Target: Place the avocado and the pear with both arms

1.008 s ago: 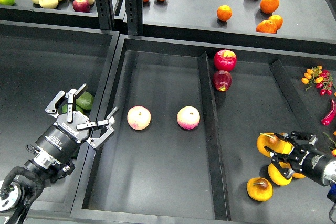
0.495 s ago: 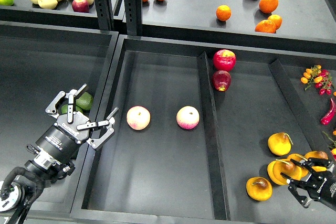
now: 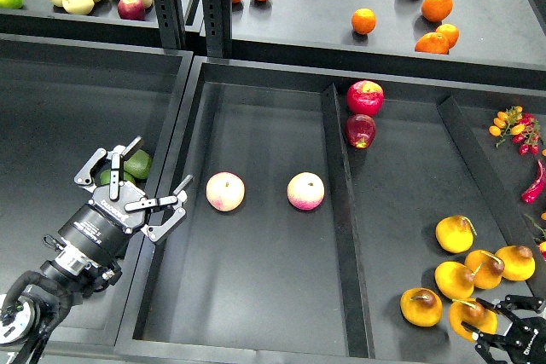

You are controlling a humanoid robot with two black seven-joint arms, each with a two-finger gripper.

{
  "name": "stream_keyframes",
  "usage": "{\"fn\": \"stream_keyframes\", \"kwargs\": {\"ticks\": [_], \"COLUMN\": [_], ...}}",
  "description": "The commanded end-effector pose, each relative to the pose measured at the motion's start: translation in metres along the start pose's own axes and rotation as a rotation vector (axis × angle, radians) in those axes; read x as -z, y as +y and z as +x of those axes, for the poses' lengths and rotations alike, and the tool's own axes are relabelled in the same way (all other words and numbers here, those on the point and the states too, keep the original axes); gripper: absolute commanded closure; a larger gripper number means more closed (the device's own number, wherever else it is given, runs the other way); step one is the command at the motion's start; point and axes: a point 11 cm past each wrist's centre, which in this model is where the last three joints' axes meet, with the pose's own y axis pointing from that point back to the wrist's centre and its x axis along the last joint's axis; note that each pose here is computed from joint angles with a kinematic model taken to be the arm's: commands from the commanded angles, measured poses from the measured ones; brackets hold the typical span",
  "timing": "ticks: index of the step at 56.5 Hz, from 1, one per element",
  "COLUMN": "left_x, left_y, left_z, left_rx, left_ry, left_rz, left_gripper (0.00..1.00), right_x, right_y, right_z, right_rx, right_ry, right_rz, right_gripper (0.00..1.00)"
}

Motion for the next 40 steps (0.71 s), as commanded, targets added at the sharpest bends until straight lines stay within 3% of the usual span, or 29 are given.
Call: {"fn": "stream_keyframes", "kwargs": {"ticks": [1, 40], "left_x": [0.001, 0.004], "left_y": [0.0, -0.001], "left_z": [0.0, 0.0], "left_rx": [0.0, 0.001], "left_ry": [0.001, 0.004], "left_rz": [0.004, 0.012], "left_gripper": [0.01, 0.01], "right_x": [0.003, -0.006], "right_y": [-0.001, -0.01], "right_z": [0.003, 0.031], "right_rx": [-0.008, -0.061], "right_ry": [-0.005, -0.061], "right_rz": [0.008, 0.02], "right_gripper": [0.78, 0.68]}}
